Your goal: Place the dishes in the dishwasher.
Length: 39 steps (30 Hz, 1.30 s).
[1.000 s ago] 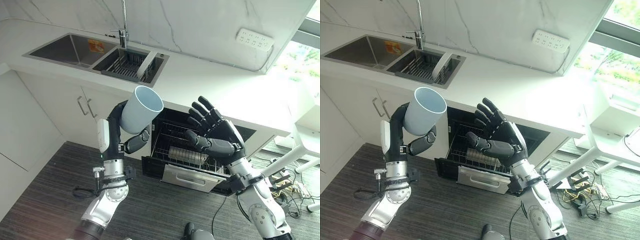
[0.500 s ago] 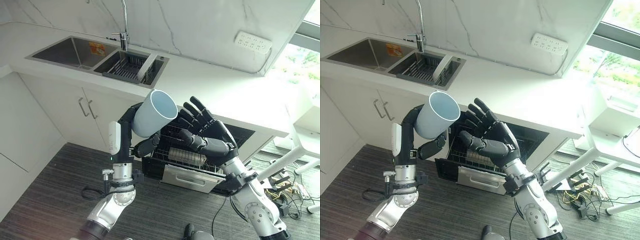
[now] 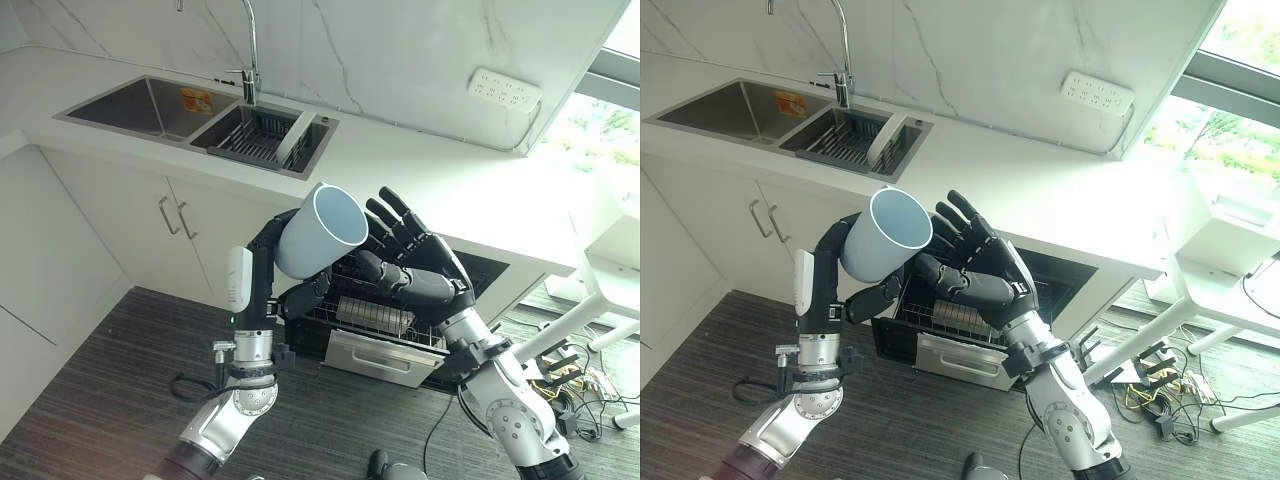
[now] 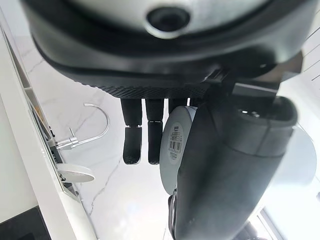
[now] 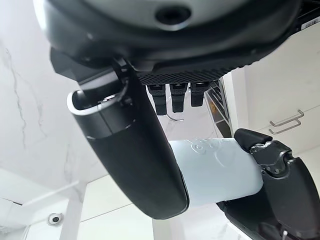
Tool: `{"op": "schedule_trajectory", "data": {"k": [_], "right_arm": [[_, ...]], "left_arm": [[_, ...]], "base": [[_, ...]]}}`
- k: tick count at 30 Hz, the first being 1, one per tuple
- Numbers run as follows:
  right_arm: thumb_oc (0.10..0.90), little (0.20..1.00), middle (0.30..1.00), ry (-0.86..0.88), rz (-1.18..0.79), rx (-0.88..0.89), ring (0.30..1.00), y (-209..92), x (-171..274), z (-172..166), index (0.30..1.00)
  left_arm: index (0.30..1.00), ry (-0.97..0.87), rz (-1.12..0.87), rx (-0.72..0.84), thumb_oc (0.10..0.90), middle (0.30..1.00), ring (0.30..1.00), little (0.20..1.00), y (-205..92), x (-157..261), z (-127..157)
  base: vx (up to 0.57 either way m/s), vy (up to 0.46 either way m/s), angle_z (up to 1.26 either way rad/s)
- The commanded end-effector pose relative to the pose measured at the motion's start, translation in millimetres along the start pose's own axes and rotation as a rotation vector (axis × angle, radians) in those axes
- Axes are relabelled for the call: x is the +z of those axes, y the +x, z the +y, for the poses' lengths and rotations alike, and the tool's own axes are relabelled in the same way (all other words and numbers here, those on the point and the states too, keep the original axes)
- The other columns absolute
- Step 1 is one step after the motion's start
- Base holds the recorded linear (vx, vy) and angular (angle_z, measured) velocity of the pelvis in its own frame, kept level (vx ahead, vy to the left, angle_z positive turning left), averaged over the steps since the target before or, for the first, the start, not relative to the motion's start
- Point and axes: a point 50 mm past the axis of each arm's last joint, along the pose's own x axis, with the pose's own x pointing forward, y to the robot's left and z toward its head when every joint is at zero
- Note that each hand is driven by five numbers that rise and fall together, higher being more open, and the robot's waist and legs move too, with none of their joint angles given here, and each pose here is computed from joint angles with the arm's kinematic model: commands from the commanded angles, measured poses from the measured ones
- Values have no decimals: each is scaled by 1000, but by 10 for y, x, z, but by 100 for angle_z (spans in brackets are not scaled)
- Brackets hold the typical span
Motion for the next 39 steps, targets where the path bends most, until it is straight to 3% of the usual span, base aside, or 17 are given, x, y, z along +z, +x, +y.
{"op": "schedule_trajectory", "data": {"k": [1, 23, 39], "right_arm": [[800, 900, 900, -69, -202, 94, 900, 200, 399, 171, 900], [800, 900, 900, -56, -137, 200, 900, 310, 310, 409, 900], [800, 900, 900, -39, -198, 165, 900, 362, 373, 460, 900]], "left_arm": [[300, -151, -275, 29, 400, 300, 300, 300, 378, 463, -102], [300, -175, -295, -34, 400, 300, 300, 300, 344, 529, -189], [300, -189, -328, -115, 400, 300, 300, 300, 298, 602, -294]], "base": [[0, 0, 0], [-6, 1, 1], [-5, 1, 1]]}}
